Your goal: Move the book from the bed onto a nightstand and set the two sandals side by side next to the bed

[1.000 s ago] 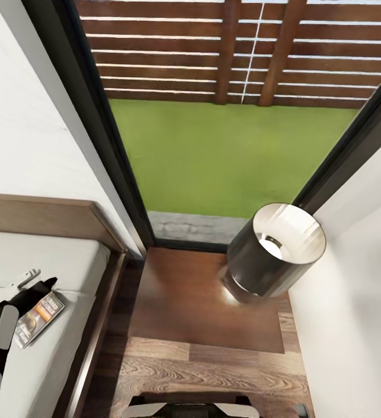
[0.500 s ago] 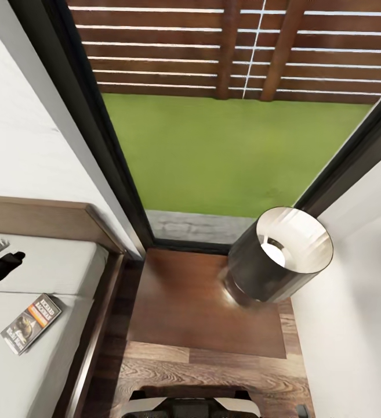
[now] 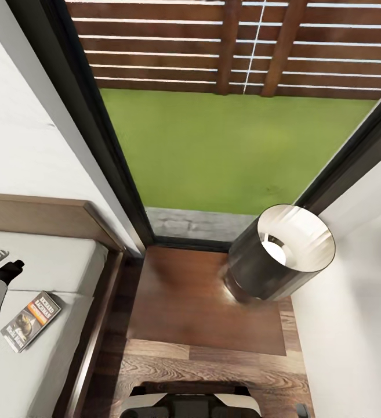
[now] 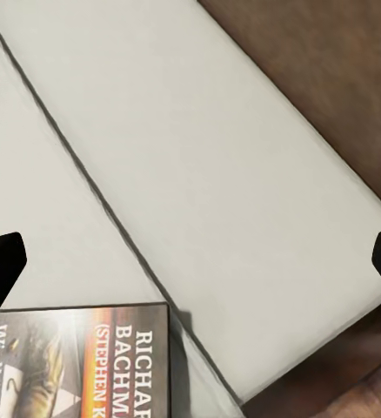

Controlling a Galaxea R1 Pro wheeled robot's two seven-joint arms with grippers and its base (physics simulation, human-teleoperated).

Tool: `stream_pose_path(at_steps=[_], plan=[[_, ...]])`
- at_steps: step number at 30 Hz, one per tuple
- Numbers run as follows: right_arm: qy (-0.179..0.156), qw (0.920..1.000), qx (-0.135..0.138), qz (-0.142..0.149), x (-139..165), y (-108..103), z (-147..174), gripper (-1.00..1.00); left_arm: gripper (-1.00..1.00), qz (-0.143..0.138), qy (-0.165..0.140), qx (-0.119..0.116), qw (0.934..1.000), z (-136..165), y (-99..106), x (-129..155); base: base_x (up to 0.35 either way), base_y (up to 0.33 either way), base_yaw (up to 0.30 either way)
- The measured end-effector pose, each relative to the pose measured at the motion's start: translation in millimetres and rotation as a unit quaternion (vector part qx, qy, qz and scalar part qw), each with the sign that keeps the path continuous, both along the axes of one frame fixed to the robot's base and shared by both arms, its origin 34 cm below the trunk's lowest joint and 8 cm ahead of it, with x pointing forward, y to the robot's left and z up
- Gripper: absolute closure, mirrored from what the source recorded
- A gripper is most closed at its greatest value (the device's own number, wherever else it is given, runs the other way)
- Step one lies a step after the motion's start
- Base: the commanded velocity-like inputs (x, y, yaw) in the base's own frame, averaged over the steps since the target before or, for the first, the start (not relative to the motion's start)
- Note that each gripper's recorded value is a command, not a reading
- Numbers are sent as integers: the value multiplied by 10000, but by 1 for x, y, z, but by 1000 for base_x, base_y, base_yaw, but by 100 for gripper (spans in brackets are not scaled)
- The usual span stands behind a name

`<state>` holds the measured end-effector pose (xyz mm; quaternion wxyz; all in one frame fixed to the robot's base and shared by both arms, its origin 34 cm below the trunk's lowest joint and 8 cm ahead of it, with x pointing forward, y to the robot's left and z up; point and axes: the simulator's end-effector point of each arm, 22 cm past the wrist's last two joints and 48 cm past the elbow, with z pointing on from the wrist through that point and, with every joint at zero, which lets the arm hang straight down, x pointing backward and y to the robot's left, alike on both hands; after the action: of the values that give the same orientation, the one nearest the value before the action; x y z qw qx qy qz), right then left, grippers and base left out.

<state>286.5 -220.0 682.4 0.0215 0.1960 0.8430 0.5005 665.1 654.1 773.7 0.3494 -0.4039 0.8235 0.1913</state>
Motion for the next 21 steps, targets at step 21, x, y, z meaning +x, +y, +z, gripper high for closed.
stream_pose_path(at_steps=[21], plan=[[99,9999,18,-6,-7,0,-3,-100,-100,-6,99,-7,10000,-12,-1,-4,0,0,0]])
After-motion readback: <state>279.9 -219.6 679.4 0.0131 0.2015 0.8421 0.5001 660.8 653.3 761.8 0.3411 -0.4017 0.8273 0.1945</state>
